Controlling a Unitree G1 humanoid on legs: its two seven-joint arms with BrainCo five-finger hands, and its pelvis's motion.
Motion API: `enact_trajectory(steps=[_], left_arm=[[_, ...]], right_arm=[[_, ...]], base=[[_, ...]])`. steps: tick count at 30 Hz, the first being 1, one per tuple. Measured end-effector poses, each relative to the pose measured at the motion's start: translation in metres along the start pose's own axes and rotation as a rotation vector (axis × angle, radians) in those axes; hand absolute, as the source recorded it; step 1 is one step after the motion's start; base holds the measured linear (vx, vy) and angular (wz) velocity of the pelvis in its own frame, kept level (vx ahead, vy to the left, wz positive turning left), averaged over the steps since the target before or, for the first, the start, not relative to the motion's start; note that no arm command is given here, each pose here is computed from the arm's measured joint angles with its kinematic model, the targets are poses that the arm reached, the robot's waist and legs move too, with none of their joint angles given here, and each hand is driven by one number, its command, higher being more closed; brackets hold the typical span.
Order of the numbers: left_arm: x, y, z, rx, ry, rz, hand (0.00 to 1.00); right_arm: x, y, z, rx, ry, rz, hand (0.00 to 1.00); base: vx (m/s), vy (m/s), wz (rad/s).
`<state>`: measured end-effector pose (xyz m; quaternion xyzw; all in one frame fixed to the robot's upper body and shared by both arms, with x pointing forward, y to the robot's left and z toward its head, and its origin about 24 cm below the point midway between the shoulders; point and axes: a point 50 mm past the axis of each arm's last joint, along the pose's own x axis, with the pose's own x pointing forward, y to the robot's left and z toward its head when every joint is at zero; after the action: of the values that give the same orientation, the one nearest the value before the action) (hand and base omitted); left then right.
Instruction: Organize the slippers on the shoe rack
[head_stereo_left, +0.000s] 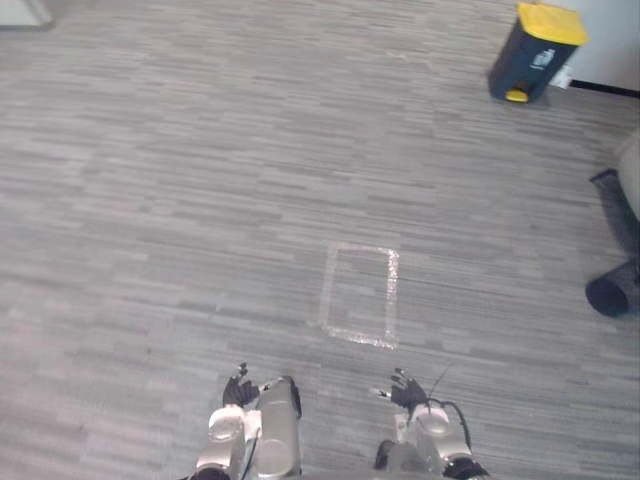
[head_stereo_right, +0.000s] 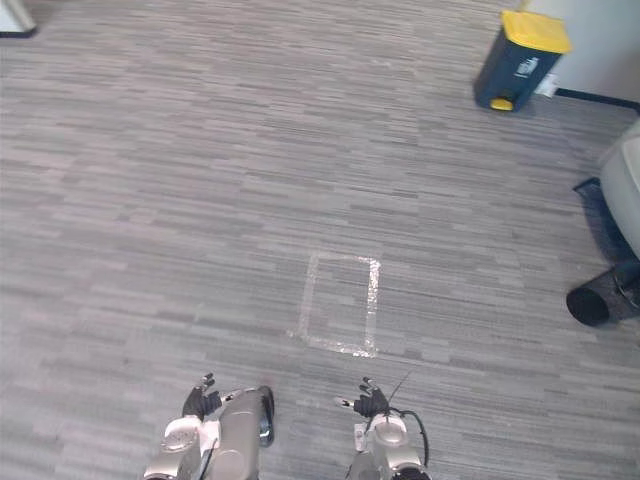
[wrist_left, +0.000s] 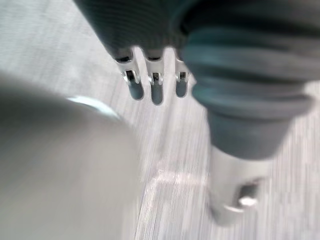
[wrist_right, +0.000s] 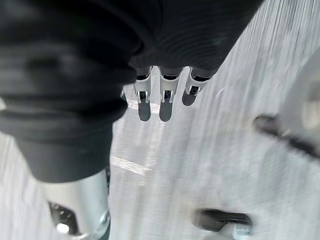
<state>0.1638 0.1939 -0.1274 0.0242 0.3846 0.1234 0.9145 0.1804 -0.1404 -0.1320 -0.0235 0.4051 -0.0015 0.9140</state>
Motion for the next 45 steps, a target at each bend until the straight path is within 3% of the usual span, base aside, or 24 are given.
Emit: enact_trajectory(steps=[9,17,21,33,45], left_arm=[[-0.003,0.012,-0.022,0.073,0.104,0.01,0.0],[-0.007,0.008,-0.032,0.09,0.136,-0.013,0.0],[-0.008,-0.009,-0.035,0.1,0.15,-0.07,0.0],[-0.005,-0.01,-0.018,0.06,0.066,-0.06,0.0],[-0.005,0.003,-0.027,0.074,0.115,-0.028,0.0]], right_arm=[[-0.002,-0.007,-0.007,0.001,0.013,-0.007,0.0],[-0.006,-0.016,-0.009,-0.012,-0.006,-0.026,0.0],[-0.004,-0.038,0.0,-0.024,-0.031,-0.077,0.0],[-0.004,-0.028,-0.013,-0.025,0.023,-0.062,0.0],[-0.009,-0.017,-0.03,-0.03,0.084,-0.022,0.0]], base=[[0.31,0.168,-0.59],[0.41,0.014,-0.4],[0.57,-0.07,-0.26],[0.28,0.108,-1.01],[0.1,0.194,-0.83]])
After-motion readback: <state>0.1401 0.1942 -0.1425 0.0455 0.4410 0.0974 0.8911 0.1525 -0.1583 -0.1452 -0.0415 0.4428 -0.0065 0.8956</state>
